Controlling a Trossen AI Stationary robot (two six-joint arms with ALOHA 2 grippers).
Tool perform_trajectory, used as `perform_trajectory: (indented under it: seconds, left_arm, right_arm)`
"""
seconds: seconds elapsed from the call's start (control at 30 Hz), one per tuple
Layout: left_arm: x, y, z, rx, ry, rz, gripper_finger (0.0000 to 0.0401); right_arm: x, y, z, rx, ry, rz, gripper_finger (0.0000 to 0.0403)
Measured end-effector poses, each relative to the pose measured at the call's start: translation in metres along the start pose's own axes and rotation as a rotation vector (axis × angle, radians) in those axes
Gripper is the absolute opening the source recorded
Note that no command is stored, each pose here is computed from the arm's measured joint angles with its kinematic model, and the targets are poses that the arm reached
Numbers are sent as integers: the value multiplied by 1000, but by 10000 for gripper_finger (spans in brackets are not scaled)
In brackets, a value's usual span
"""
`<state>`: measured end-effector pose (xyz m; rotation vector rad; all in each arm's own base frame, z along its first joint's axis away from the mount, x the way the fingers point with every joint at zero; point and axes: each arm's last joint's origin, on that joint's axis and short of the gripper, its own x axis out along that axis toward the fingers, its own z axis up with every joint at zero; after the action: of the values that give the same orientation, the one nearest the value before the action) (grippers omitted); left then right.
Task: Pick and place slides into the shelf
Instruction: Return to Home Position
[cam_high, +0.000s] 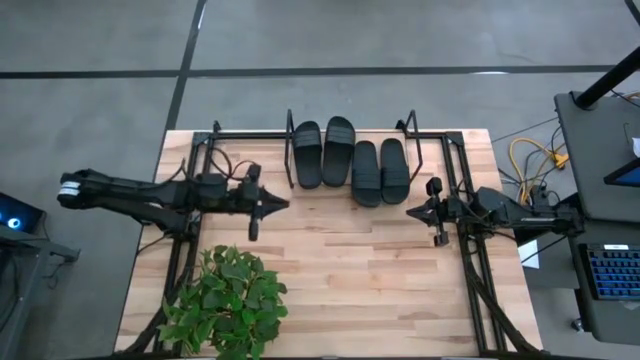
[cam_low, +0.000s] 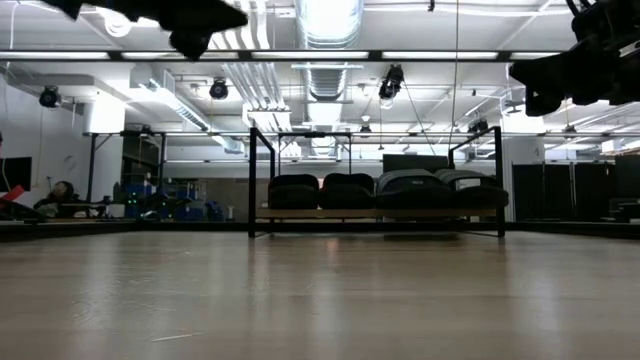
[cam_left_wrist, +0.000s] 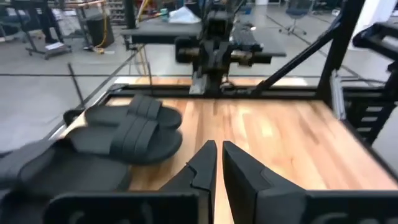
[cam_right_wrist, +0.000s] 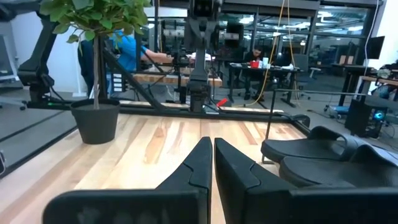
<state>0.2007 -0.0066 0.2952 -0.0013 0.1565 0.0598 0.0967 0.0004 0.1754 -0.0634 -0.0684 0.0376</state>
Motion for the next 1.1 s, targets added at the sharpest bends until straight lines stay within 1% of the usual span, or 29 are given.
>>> perform_trajectory:
  seconds: [0.1, 0.17, 0.3, 0.4, 0.47, 0.53, 0.63, 0.77, 1.1]
  left_arm:
    - [-8, 1, -27, -8, -1, 5, 6]
    - [-11, 2, -46, -35, -30, 2, 2]
    - [-19, 3, -82, -43, -104, -2, 1]
    - [-26, 5, -107, -30, -128, 15, 0]
    - [-31, 6, -117, -3, -145, 29, 0]
    - [-36, 6, -123, 18, -154, 33, 0]
    - [-43, 7, -128, 18, -182, 34, 0]
    - [-50, 8, -137, 28, -141, 36, 0]
    - [-69, 11, -140, 51, -146, 66, 0]
  right_arm:
    - [0, 0, 0, -3, -1, 0, 8]
    - [0, 0, 0, -8, -1, 0, 9]
    - [0, 0, 0, -18, -1, -1, 8]
    - [0, 0, 0, -11, -1, -1, 8]
    - [0, 0, 0, -2, -1, -1, 8]
    - [0, 0, 0, 1, -1, -1, 9]
    - [0, 0, 0, 1, -1, -7, 8]
    - [0, -1, 0, 5, 2, -36, 8]
    - [0, -2, 0, 9, 2, -54, 9]
